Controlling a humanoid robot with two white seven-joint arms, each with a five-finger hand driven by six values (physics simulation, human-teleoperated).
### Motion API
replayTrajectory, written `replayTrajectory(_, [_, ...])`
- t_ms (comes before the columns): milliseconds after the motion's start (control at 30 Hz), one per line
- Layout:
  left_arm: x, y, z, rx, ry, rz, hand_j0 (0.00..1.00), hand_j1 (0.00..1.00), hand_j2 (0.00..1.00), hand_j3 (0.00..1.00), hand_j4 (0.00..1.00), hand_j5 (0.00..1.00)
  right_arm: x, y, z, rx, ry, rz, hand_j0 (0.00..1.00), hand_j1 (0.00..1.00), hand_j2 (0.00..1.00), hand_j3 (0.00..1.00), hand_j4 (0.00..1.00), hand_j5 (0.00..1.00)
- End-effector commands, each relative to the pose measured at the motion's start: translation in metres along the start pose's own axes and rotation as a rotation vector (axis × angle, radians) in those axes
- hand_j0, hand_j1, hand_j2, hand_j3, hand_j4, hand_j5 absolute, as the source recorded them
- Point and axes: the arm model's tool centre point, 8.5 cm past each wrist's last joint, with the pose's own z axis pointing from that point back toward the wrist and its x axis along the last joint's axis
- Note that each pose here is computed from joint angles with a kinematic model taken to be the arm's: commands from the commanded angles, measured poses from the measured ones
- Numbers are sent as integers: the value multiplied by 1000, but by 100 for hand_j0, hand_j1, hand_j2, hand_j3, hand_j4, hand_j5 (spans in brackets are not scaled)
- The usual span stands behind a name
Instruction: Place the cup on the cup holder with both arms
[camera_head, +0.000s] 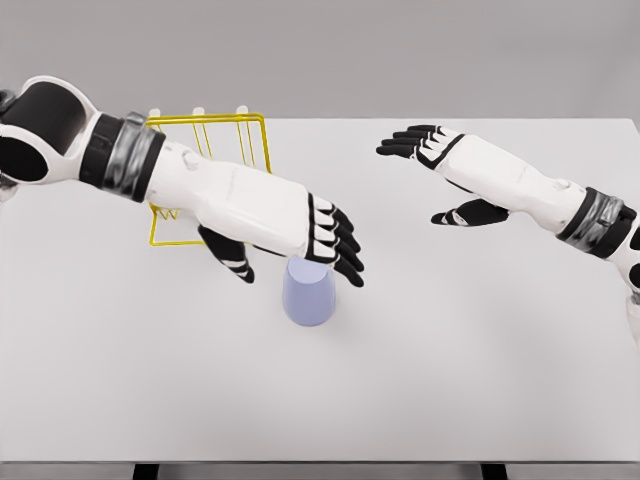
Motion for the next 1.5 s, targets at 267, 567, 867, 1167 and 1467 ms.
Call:
replayTrajectory(267, [-16,-9,-16,-58,44,-50,95,95,95,95,95,95,0,0,0,1,3,0,100,100,100,100,100,100])
replayTrajectory(567, [-34,-21,-30,-82,76,-44,95,95,95,95,95,95,-1,0,0,5,8,5,100,100,100,100,100,100])
replayTrajectory(867, [-47,-35,-44,-99,87,-22,95,95,95,95,95,95,-1,0,0,6,8,7,100,100,100,100,100,100])
replayTrajectory(1167, [-55,-48,-53,-109,95,7,95,95,95,95,95,95,-1,0,0,7,9,7,100,100,100,100,100,100])
replayTrajectory(1467, [-62,-60,-69,-122,90,32,95,95,95,95,95,95,-1,0,0,7,10,9,100,100,100,100,100,100])
